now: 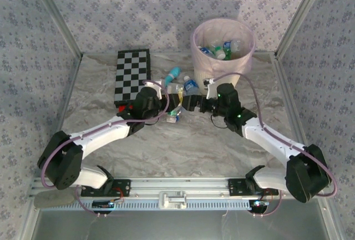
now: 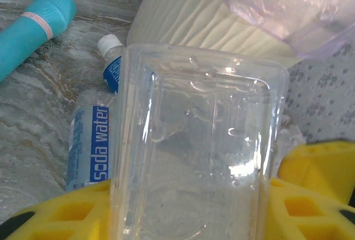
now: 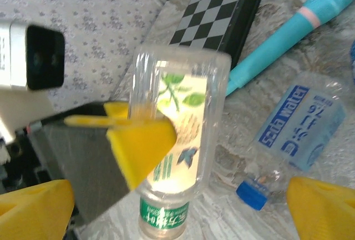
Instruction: Put the plastic bottles in the bin
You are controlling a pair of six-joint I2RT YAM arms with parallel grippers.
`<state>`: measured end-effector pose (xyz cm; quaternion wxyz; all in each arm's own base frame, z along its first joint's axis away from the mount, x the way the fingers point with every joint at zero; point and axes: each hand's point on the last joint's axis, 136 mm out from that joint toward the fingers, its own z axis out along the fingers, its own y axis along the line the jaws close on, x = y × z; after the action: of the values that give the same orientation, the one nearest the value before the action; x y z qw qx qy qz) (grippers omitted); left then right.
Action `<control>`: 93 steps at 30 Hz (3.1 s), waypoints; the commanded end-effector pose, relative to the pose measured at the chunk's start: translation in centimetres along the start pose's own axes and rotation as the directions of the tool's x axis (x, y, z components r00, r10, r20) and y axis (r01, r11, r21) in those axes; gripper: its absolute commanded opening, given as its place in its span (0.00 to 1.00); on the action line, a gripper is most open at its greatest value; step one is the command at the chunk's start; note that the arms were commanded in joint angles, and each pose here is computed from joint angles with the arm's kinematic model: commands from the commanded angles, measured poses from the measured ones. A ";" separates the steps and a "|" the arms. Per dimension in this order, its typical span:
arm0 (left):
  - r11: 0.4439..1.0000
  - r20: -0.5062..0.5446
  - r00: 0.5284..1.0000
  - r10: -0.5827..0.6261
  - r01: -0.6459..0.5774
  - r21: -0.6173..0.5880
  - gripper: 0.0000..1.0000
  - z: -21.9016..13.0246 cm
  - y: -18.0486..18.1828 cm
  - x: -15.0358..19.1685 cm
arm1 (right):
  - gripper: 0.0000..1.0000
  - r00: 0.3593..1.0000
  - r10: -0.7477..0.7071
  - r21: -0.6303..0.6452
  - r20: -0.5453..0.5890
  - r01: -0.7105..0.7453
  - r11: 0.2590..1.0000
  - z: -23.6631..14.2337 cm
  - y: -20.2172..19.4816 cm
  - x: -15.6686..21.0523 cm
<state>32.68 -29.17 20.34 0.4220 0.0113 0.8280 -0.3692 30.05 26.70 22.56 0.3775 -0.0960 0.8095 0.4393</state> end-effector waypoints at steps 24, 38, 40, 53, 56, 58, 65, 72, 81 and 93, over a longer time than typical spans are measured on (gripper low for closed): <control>0.940 0.225 0.918 -0.327 0.292 0.176 0.43 -3.2 -2.0 -5.1 | 0.82 0.996 -0.012 -0.177 -0.090 -0.004 0.984 4.4 3.1 4.2; 0.937 0.221 0.916 -0.335 0.301 0.174 0.43 -3.2 -1.8 -4.8 | 0.50 0.993 -0.011 -0.208 -0.114 -0.013 0.978 5.6 3.4 4.4; 0.937 0.220 0.916 -0.335 0.301 0.174 0.45 -3.2 -1.8 -4.8 | 0.46 0.994 -0.014 -0.209 -0.112 -0.010 0.978 5.6 3.4 4.3; 0.953 0.350 0.891 -0.288 0.302 0.016 1.00 -7.1 2.3 -7.3 | 0.42 0.994 -0.014 -0.170 -0.108 -0.005 0.985 5.2 2.5 3.9; 0.946 0.409 0.867 -0.285 0.323 -0.026 1.00 -9.0 4.6 -8.1 | 0.42 0.995 -0.009 -0.160 -0.102 -0.008 0.987 4.9 2.3 3.5; 0.942 0.426 0.864 -0.269 0.328 -0.070 1.00 -10.0 5.9 -8.2 | 0.42 0.994 -0.056 -0.152 -0.091 0.041 0.987 4.5 2.3 2.8; 0.919 0.379 0.904 -0.199 0.306 -0.247 1.00 -11.2 9.9 -5.7 | 0.41 0.978 -0.203 -0.079 -0.053 0.198 0.977 2.2 3.5 -2.2; 0.903 0.234 0.943 -0.236 0.301 -0.305 1.00 -9.4 11.9 -1.1 | 0.41 0.924 -0.383 0.130 0.003 0.379 0.916 -1.4 3.8 -9.8; 0.931 0.085 0.964 -0.250 0.264 -0.252 1.00 -5.4 10.4 0.3 | 0.41 0.902 -0.423 0.418 0.086 0.353 0.837 -6.4 -0.6 -18.2; 0.955 -0.009 0.985 -0.172 0.164 -0.248 1.00 -3.2 7.8 1.7 | 0.43 0.968 -0.215 0.493 0.126 0.127 0.861 -7.4 -9.1 -23.0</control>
<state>31.53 -21.42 14.28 0.3576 -0.1194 0.8764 -0.2998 45.91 11.50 35.63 0.5216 -0.0459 0.8343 0.1724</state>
